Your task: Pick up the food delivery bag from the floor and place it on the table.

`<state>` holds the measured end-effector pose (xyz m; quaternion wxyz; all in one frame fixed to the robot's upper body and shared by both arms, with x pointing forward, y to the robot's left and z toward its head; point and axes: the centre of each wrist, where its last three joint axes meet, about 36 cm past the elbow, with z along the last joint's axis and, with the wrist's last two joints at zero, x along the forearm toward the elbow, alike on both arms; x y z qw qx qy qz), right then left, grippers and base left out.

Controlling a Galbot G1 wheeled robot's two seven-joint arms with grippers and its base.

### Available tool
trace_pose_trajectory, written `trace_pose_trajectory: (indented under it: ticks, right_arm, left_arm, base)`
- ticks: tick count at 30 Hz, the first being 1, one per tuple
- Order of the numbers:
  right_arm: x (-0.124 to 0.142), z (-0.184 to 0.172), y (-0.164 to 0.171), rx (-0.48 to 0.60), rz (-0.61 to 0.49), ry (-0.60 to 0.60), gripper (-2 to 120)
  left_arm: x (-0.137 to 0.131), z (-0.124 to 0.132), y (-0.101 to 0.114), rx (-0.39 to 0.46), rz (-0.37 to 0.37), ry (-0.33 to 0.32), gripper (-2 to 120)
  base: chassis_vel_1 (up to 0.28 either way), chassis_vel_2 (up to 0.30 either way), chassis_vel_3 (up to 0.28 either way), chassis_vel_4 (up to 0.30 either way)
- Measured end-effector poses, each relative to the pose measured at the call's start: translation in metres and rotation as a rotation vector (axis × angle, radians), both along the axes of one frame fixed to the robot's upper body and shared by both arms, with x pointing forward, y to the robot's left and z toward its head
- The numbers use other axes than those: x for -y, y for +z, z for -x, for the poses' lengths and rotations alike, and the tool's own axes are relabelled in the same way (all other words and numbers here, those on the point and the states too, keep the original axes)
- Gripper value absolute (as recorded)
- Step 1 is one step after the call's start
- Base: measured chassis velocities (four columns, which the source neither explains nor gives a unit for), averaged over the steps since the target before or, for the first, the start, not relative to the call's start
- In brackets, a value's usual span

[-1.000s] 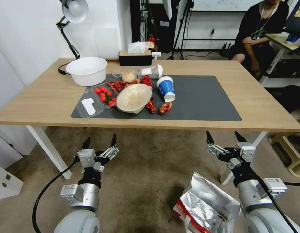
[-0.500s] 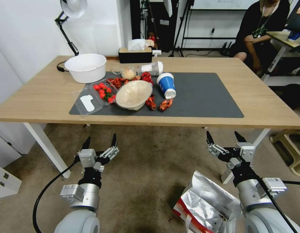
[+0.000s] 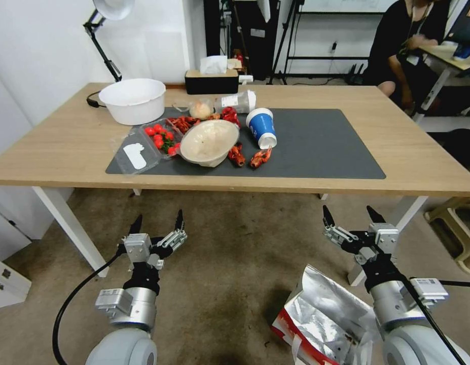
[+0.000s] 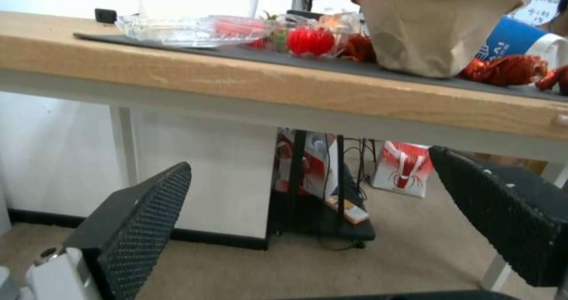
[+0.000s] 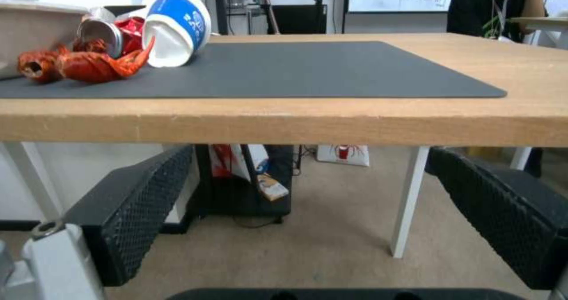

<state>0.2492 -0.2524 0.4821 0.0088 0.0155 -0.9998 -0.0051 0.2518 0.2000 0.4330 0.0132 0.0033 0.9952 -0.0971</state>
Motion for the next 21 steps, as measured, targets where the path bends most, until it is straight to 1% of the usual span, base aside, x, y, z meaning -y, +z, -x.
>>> trace_pose_trajectory:
  ticks: [21]
  right_arm:
    - [0.0002,0.0003,-0.0008,0.012,0.007,-0.003,100]
  left_arm:
    - [-0.0001,0.0001,-0.0008,-0.002,-0.001,-0.002,100]
  base:
    - [0.0,0.0,0.0,0.0]
